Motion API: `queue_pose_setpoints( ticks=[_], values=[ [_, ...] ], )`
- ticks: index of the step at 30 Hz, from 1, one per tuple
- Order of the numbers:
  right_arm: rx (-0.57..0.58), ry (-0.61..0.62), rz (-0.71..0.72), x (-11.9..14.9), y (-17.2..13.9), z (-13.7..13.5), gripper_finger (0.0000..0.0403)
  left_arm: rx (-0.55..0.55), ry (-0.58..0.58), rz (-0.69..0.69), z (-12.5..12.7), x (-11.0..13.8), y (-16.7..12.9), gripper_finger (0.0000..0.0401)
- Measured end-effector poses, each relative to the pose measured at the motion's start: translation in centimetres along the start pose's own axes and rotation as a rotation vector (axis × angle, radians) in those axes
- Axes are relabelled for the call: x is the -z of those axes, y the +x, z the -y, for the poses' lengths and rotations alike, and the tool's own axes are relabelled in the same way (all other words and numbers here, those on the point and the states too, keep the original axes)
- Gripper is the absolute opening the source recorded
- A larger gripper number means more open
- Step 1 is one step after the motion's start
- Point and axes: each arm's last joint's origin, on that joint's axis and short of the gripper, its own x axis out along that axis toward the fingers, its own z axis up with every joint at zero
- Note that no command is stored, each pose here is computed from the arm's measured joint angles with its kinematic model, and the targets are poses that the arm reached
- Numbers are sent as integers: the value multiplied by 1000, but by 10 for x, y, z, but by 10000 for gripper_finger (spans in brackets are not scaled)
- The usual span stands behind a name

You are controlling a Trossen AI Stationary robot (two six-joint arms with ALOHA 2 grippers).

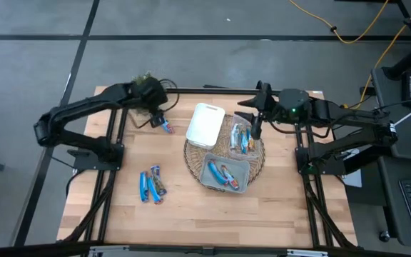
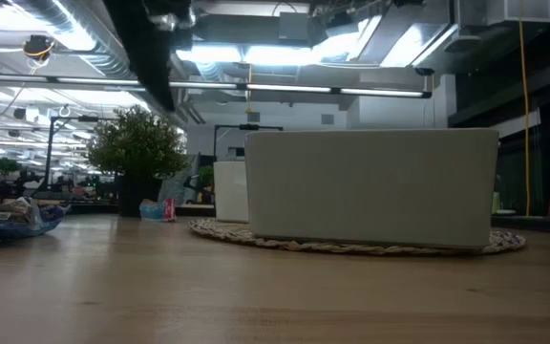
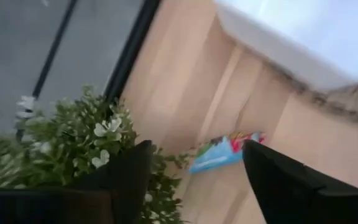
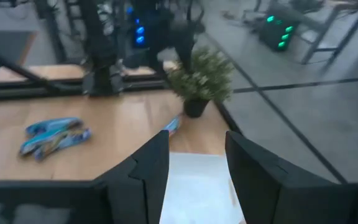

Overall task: Pick and place Granola Bars by type
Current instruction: Put the top red granola bar into the gray bin

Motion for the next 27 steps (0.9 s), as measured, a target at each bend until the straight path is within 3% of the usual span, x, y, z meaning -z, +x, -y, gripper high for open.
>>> queue_pose_setpoints(
  ticks=[4,11,16,27],
  values=[
    [27,34,15,-2,0,1,160,18,66,-71,-8,-3,24,268],
    [27,35,10,-1,0,1,160,48,243,-97,-8,-15,62,268],
    [27,4,-24,2,0,1,160,154,338,-149,-1,-14,87,267],
    [69,-144,-40,3,2,13,160,246,541,-298,13,-5,106,272]
  ],
)
